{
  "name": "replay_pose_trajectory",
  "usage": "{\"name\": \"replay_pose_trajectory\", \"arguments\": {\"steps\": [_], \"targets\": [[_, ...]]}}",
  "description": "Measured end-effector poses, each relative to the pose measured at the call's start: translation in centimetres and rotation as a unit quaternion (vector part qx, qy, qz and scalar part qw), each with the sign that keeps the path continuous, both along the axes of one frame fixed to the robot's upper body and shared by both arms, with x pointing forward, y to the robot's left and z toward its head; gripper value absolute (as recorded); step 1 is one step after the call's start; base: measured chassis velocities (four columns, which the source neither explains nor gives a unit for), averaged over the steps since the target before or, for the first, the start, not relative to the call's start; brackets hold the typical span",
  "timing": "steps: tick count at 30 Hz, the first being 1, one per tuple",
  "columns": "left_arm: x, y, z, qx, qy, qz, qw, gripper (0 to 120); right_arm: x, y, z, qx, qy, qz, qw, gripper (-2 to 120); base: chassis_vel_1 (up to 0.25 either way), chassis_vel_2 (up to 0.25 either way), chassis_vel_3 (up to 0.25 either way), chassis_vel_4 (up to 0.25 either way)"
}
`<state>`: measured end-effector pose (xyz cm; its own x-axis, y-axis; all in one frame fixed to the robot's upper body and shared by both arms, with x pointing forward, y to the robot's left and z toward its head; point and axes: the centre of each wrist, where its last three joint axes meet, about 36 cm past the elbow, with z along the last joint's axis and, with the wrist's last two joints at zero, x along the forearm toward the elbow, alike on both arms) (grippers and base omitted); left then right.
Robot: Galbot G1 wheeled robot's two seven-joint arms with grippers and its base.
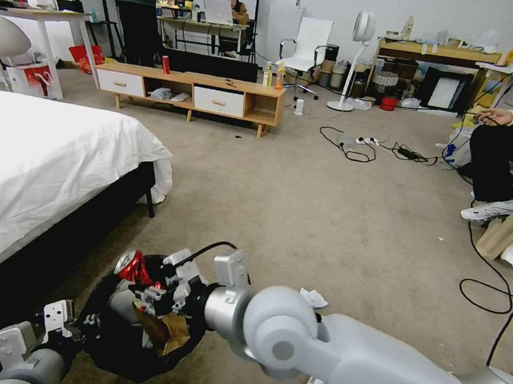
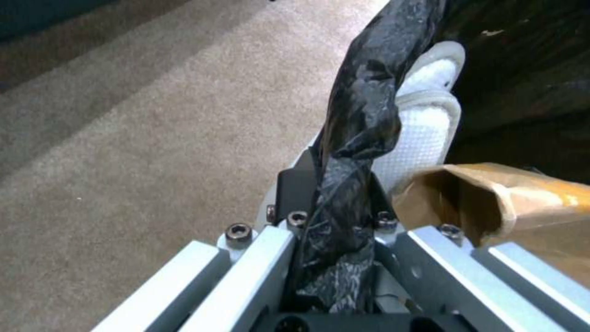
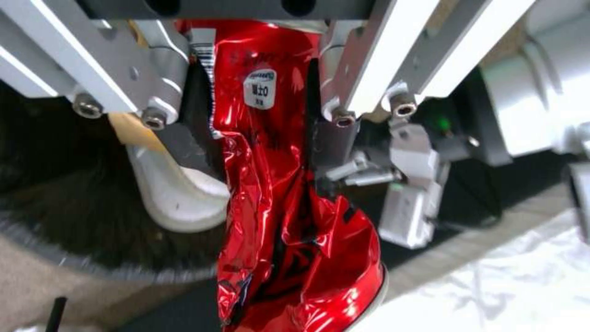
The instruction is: Pick up the trash bin and place the garbage on the floor into it.
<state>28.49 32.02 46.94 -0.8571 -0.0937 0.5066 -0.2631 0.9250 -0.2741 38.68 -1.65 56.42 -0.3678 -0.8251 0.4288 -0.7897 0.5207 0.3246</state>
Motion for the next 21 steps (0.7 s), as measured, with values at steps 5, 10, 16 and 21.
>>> {"name": "replay_pose_trajectory", "arguments": {"steps": [5,10,16,21], "targets": [[-0.1,-0.1,0.1,-0.001,-0.002,0.0,1.0,2,0.0,0.6,-1.4,-0.012,0.008,-0.001,1.0,26,0.0,0.0,0.0,0.0],[-0.2,-0.2,0.2,-0.001,-0.002,0.0,1.0,2,0.0,1.0,-3.3,-0.026,0.017,-0.009,0.999,26,0.0,0.0,0.0,0.0],[-0.2,-0.2,0.2,-0.002,-0.003,0.001,1.0,2,-0.1,0.8,-4.7,-0.039,0.02,-0.016,0.999,26,0.0,0.0,0.0,0.0],[-0.2,-0.2,0.2,-0.002,-0.003,0.0,1.0,2,-0.2,0.4,-5.5,-0.048,0.021,-0.023,0.998,26,0.0,0.0,0.0,0.0]]}}
